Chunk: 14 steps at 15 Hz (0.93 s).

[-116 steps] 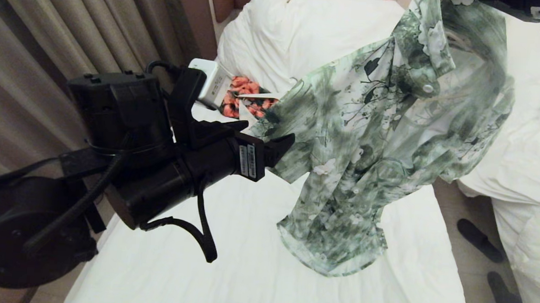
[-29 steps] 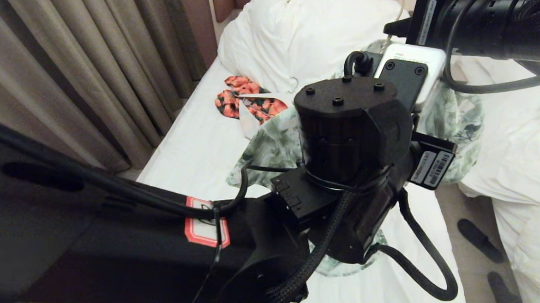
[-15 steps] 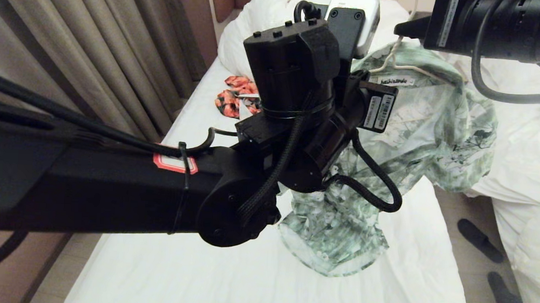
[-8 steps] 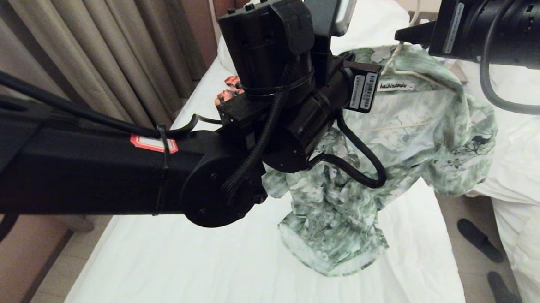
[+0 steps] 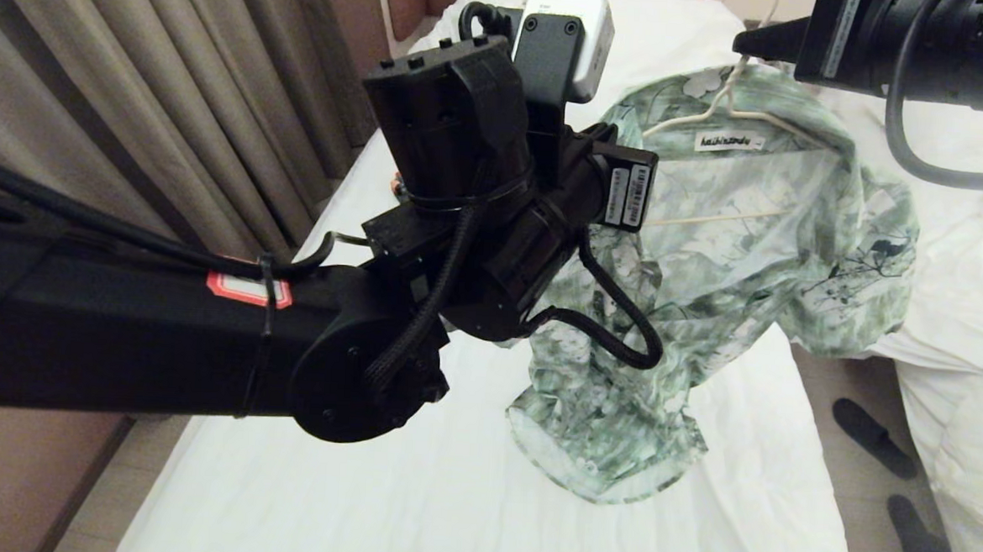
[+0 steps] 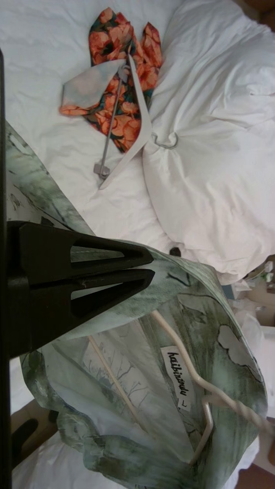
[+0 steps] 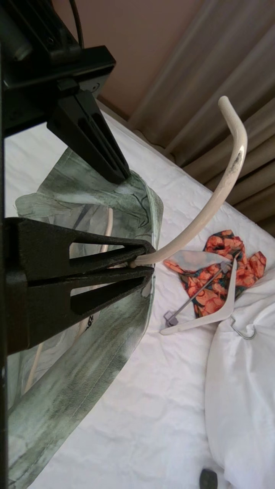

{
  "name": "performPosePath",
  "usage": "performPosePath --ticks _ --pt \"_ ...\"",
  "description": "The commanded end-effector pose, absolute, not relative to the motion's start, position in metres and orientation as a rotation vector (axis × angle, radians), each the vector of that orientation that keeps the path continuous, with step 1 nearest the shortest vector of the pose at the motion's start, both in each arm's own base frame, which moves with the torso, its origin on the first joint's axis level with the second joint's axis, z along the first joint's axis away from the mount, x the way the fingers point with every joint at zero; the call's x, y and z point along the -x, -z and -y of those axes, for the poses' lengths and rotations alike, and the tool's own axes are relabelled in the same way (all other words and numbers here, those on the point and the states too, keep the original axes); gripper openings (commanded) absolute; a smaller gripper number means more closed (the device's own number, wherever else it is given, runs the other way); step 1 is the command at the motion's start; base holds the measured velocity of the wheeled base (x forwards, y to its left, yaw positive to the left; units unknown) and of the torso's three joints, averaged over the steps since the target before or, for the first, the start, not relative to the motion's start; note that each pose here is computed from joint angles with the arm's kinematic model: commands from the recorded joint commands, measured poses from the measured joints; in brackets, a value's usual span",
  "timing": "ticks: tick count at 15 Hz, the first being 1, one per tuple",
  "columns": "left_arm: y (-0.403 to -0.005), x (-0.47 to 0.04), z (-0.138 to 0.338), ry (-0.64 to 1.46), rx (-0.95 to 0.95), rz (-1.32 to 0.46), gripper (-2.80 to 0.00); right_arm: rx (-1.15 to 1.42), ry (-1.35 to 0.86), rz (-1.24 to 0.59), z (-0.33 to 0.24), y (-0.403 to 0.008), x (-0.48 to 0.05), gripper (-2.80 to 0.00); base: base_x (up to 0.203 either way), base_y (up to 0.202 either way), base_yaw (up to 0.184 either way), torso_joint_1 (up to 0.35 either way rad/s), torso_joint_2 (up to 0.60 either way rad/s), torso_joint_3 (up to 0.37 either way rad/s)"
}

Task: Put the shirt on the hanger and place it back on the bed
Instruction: Take the clothes hanger out of the clothes

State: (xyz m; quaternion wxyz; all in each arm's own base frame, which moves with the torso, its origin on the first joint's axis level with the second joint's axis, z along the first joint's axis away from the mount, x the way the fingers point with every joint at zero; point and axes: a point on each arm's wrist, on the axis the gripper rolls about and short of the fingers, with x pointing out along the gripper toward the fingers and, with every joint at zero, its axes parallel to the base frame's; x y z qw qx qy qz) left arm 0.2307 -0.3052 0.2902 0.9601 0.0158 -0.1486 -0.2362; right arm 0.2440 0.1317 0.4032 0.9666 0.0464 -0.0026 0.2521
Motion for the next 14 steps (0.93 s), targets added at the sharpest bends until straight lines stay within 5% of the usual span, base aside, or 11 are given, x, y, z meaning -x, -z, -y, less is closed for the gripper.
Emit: performPosePath --ticks 1,8,14 --pt "-0.286 -0.229 0.301 0.475 -0.037 0.297 -2.80 -0.094 -0.511 0.006 -0.132 -0.403 -0.244 -2.80 0.000 0.000 0.000 0.000 0.00 0.000" --pt "-0.279 -0.221 0.293 0.474 -0.032 0.298 -2.80 -0.097 -0.496 0.025 -0.131 -0.408 -0.250 -2.80 0.000 0.000 0.000 0.000 0.00 0.000" --pt "-0.267 -0.181 0.227 0.472 -0.055 0.222 -2.80 -0.103 -0.471 0.049 -0.128 -0.413 -0.262 -2.80 0.000 0.000 0.000 0.000 0.00 0.000"
